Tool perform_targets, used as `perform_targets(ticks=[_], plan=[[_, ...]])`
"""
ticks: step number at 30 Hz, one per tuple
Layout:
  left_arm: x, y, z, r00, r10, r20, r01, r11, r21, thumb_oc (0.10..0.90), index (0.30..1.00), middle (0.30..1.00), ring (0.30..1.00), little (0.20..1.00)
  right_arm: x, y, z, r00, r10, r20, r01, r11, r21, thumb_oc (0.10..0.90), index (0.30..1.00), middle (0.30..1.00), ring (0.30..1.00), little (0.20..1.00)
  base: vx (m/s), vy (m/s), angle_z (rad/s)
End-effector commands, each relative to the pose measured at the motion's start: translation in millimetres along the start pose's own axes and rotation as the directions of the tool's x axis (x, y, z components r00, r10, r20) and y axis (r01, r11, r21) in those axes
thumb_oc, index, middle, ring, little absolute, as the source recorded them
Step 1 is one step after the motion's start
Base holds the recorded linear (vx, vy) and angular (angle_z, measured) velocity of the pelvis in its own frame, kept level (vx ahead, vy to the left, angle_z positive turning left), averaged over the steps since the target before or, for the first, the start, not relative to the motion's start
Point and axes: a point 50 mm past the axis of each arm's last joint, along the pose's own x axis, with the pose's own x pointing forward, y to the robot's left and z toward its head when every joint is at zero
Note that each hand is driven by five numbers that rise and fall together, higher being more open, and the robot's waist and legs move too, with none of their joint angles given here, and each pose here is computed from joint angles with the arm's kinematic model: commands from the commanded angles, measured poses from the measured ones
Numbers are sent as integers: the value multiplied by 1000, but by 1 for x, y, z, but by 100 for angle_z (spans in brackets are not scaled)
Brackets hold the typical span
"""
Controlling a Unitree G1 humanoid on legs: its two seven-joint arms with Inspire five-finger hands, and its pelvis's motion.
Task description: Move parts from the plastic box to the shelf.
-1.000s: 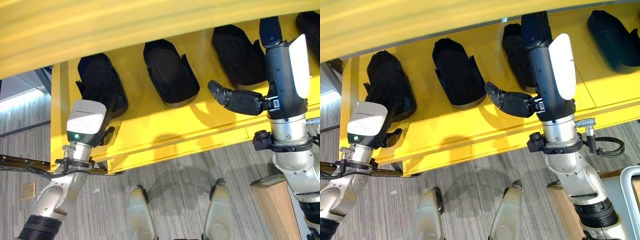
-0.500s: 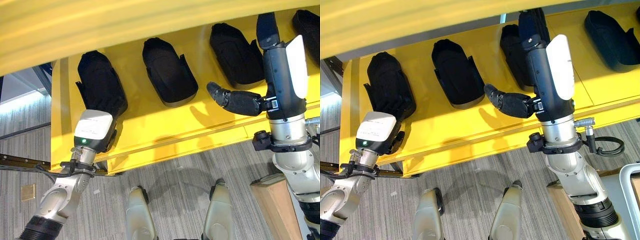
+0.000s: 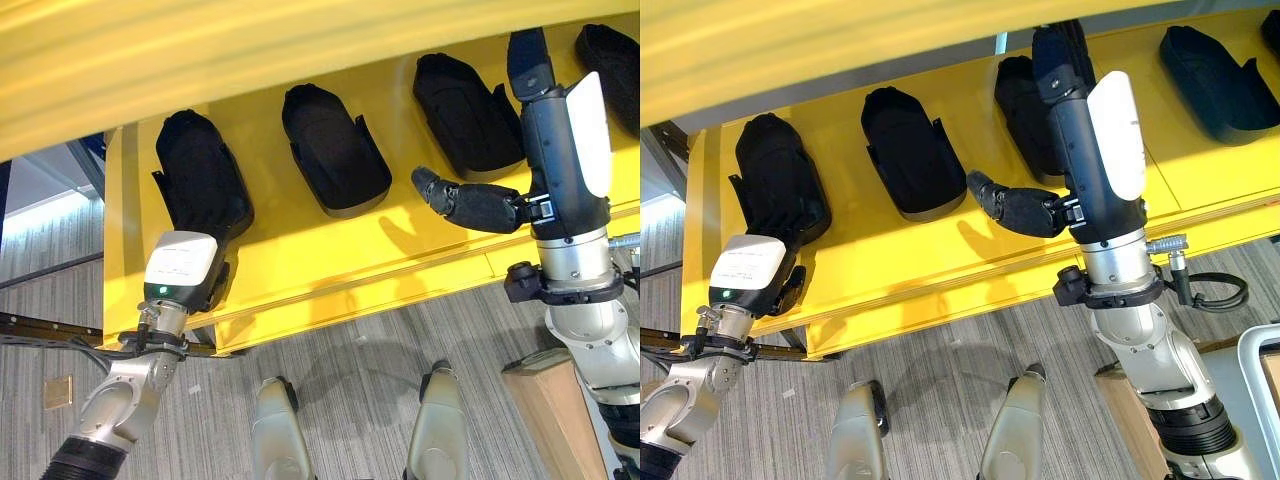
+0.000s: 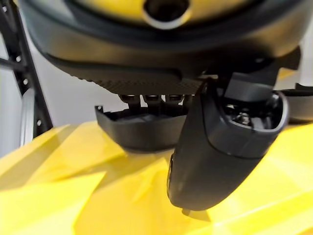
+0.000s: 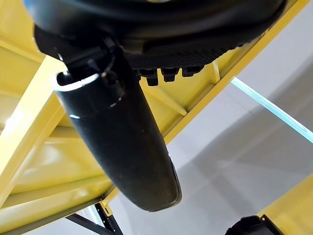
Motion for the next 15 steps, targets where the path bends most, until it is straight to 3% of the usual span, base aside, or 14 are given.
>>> perform_targets(ticks=[1, 15], plan=[[4, 5, -26, 990, 29, -137, -21, 998, 60, 900, 1000, 1000, 1000, 1000, 18, -24, 29, 970, -176, 167, 168, 984, 64, 900, 1000, 1000, 1000, 1000, 0, 0, 0], [5, -12, -37, 956, -166, -242, 187, 980, 69, 900, 1000, 1000, 1000, 1000, 23, -30, 30, 967, -182, 181, 170, 982, 80, 900, 1000, 1000, 1000, 1000, 0, 0, 0]])
